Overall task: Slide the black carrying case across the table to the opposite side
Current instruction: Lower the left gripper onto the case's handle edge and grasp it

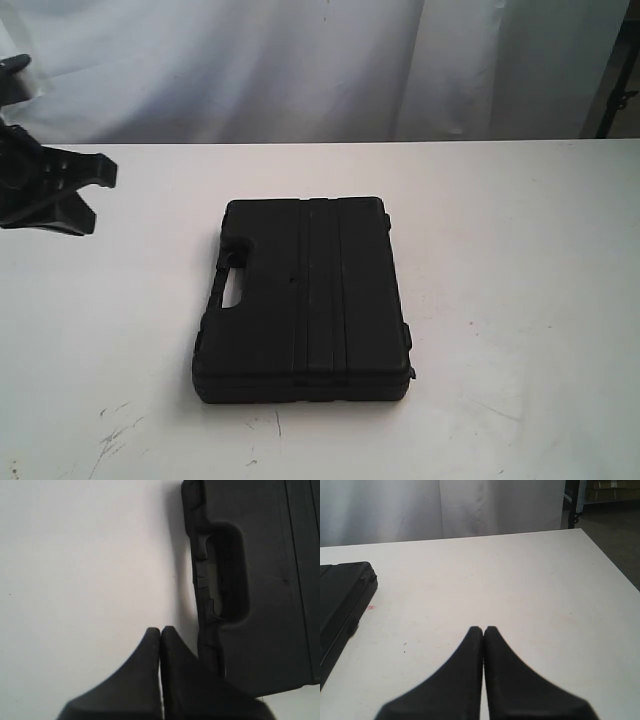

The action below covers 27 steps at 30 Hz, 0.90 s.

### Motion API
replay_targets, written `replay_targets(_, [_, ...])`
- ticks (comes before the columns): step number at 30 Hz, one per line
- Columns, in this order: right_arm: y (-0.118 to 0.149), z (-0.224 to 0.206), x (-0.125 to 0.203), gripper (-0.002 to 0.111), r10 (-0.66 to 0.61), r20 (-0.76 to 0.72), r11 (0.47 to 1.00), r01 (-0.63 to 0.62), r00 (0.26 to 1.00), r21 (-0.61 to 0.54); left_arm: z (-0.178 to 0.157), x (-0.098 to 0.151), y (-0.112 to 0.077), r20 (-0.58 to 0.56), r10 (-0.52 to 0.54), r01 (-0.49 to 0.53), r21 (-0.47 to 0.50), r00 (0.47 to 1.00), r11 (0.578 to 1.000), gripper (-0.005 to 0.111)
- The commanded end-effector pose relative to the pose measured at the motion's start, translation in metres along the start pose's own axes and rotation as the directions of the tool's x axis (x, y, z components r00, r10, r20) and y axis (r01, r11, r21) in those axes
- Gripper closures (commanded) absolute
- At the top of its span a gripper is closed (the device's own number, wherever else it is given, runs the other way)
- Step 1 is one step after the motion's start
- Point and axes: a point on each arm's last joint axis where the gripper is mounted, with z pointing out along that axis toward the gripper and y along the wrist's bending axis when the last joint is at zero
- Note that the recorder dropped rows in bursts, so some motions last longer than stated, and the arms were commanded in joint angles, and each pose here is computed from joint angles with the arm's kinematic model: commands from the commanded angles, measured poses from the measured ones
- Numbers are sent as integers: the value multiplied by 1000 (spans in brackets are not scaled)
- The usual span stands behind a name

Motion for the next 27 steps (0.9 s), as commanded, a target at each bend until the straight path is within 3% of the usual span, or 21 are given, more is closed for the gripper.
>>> replay_targets(1, [-1, 0, 1, 108, -14, 2, 1000, 14, 1000, 10, 21, -11, -17, -75, 3, -5, -31, 997, 1000, 107])
replay_targets(10, [-1, 0, 1, 108, -14, 2, 1000, 14, 1000, 10, 61, -28, -47, -147, 25, -29, -27, 989, 999, 105])
replay_targets(15, [-1, 0, 1, 108, -14, 2, 1000, 14, 1000, 10, 80, -34, -63, -168, 55, -59, -18, 984, 998, 87])
replay_targets(16, [-1, 0, 1, 108, -14, 2, 1000, 14, 1000, 10, 86, -37, -63, -170, 54, -58, -20, 984, 998, 77])
replay_targets(20, [-1, 0, 1, 108, -2, 2, 1000, 2, 1000, 10, 94, -42, -64, -167, 51, -56, -20, 985, 998, 62])
replay_targets(27, [-1, 0, 1, 108, -2, 2, 1000, 2, 1000, 10, 134, -45, -57, -225, 40, -56, -68, 974, 996, 59])
